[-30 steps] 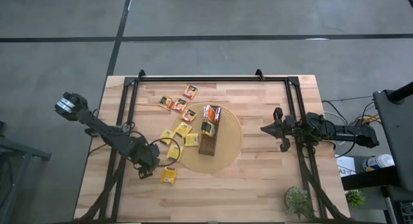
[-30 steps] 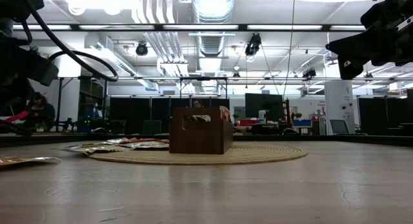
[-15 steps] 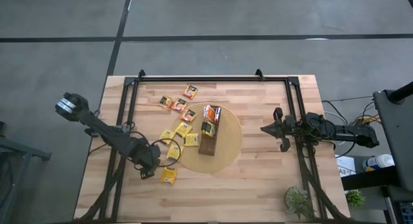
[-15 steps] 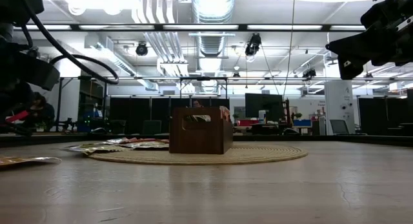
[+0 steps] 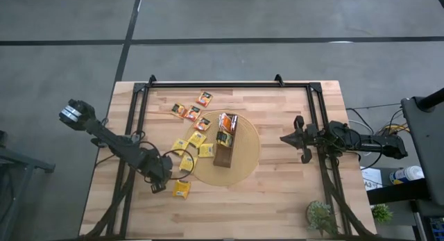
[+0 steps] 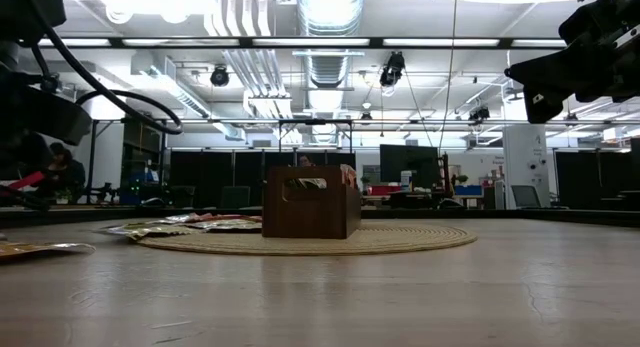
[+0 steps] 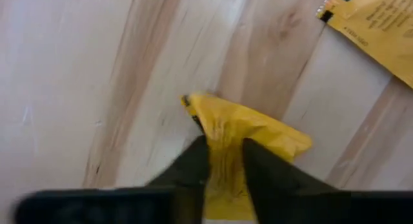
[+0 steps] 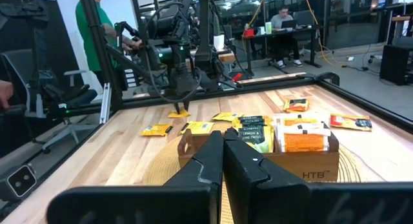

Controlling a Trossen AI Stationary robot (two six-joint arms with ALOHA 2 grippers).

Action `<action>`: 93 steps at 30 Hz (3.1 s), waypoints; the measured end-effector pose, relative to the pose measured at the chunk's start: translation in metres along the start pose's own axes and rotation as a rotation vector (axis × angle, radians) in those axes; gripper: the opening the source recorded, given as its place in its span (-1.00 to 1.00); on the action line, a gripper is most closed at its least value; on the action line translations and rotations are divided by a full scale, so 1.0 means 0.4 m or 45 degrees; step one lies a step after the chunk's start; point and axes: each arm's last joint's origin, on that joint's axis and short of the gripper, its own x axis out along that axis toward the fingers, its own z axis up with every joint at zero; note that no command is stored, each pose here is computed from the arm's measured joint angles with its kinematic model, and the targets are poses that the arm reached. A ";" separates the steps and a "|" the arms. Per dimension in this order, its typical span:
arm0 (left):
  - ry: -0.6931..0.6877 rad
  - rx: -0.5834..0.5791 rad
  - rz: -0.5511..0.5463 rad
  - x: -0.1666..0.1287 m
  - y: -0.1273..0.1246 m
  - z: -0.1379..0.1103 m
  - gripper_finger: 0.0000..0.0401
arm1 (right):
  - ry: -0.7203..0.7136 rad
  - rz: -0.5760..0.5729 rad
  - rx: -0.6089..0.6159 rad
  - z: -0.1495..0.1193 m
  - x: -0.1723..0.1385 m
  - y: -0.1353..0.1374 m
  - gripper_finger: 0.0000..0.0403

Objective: Pick & Place Tea
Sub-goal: Put the orange tea bag into the bottom section of the wooden organizer

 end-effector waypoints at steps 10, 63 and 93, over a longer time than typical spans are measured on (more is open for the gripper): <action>-0.003 -0.013 0.000 -0.017 -0.008 0.006 -0.98 | 0.000 0.000 0.000 0.000 0.000 0.000 -0.96; -1.328 0.741 0.591 -0.367 0.024 0.335 -1.00 | 0.000 0.000 0.002 0.000 0.000 0.000 -0.96; -1.772 0.958 -0.368 -0.598 0.082 0.403 -1.00 | -0.156 0.017 0.284 0.029 -0.002 0.004 -0.96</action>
